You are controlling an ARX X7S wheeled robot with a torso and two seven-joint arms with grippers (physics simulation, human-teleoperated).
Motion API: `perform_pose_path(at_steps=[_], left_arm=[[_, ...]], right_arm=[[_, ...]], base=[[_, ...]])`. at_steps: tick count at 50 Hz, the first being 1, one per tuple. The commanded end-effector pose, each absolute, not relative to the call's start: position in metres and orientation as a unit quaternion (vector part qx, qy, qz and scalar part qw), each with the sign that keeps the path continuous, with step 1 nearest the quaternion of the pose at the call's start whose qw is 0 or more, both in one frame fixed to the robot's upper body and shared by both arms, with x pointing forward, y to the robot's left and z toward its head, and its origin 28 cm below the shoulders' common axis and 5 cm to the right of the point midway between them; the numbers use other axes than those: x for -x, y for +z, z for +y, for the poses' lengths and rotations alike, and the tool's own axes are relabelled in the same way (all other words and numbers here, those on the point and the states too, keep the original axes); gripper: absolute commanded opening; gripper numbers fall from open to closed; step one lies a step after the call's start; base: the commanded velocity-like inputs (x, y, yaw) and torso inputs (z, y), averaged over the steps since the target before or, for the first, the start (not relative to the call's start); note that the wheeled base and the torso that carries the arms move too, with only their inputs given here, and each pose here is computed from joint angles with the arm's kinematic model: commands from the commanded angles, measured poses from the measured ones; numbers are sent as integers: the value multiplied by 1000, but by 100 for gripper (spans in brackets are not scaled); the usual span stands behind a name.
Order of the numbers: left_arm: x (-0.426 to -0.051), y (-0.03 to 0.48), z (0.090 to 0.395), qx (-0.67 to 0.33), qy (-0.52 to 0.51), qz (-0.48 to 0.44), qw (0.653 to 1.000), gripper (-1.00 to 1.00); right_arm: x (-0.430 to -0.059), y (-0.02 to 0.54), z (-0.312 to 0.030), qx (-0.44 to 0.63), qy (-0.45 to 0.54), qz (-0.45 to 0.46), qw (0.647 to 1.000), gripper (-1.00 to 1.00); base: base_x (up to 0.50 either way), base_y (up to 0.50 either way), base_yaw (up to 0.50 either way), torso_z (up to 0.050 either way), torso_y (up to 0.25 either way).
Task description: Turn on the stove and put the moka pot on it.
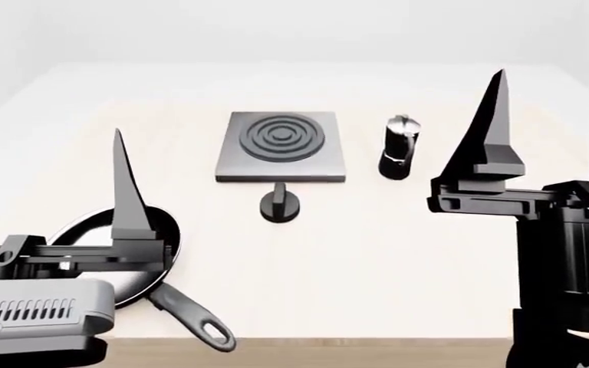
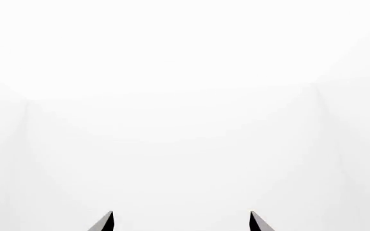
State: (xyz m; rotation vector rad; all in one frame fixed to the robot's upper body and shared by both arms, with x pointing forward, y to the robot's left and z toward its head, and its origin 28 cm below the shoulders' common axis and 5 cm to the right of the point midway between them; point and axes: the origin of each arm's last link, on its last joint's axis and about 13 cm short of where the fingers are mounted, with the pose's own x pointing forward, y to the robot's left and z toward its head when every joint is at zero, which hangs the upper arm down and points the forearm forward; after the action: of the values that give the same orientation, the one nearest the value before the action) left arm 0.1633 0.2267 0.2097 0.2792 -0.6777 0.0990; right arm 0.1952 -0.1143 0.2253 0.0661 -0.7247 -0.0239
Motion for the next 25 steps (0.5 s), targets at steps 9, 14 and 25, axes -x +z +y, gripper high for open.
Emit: perform_pose_path(at_steps=[9, 14, 25], left_arm=[[-163, 210, 226, -136, 47, -331, 932, 100], [-163, 210, 226, -137, 46, -332, 932, 100], [-164, 210, 226, -138, 46, -331, 932, 100]], right_arm=[[-194, 225, -114, -33, -11, -354, 935, 100], [-194, 225, -114, -33, -10, -355, 934, 100], [-194, 225, -113, -34, -10, -355, 934, 100]], base=[[224, 0, 0, 0, 0], [235, 0, 0, 0, 0], [236, 0, 0, 0, 0]])
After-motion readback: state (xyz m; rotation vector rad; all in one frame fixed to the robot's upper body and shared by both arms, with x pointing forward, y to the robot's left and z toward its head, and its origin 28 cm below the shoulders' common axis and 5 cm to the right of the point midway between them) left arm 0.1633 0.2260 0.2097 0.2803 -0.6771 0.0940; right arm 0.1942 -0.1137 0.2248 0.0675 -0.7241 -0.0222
